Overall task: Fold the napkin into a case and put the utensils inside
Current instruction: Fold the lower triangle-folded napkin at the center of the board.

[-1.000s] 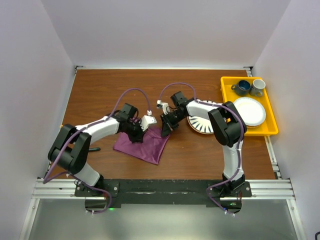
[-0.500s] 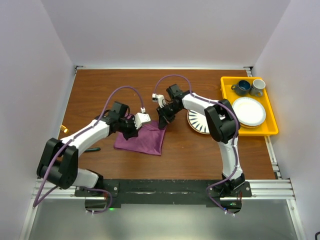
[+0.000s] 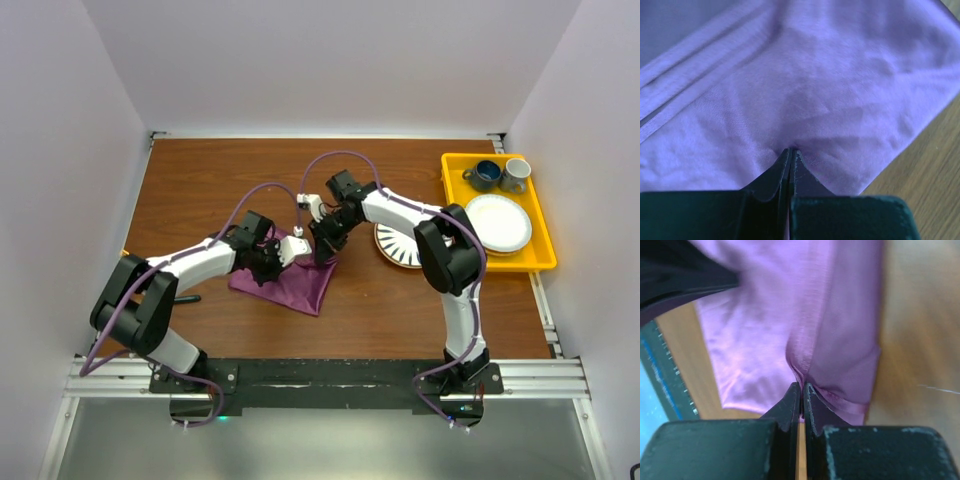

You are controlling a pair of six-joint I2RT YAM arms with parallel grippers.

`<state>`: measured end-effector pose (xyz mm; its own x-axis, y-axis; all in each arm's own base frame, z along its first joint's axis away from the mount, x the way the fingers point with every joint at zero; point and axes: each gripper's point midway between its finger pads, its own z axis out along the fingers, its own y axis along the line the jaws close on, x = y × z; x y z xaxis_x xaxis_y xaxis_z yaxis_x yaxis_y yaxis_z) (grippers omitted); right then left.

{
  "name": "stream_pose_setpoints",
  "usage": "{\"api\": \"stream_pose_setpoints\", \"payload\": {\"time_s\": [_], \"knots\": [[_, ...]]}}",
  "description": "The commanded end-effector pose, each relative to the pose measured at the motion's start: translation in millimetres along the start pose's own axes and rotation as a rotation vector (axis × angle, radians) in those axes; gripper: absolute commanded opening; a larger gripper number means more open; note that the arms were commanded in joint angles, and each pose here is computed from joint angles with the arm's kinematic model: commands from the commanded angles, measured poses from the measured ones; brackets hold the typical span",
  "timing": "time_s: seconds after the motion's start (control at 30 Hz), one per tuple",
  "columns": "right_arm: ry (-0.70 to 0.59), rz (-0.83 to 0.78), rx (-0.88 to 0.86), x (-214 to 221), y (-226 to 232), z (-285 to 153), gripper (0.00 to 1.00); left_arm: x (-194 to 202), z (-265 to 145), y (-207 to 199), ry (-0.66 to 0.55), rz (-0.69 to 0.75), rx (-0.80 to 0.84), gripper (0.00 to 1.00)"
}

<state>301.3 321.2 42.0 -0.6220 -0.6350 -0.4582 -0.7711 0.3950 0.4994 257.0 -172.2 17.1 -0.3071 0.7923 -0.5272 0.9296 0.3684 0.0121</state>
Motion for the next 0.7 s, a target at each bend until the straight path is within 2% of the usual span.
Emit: {"api": "stream_pose_setpoints", "payload": {"time_s": [0.0,0.2,0.47,0.6,0.67], "knots": [[-0.012,-0.064,-0.038,-3.3,31.7,-11.0,0.0,21.1,3.2,-2.8,0.064,-0.058,-0.031,0.0],[0.029,-0.051,-0.034,14.3,36.7,-6.9,0.0,25.1,1.6,-6.3,0.064,-0.077,-0.037,0.0],[0.115,-0.028,0.071,50.8,2.1,15.9,0.0,26.8,-1.2,-12.4,0.053,-0.107,-0.034,0.0],[0.132,-0.045,0.13,51.7,-13.2,17.9,0.0,12.3,-12.5,-6.2,-0.025,-0.16,-0.032,0.0],[0.138,-0.065,0.151,49.2,-20.9,18.9,0.0,-13.1,-28.6,2.0,-0.136,-0.19,-0.038,0.0]]}}
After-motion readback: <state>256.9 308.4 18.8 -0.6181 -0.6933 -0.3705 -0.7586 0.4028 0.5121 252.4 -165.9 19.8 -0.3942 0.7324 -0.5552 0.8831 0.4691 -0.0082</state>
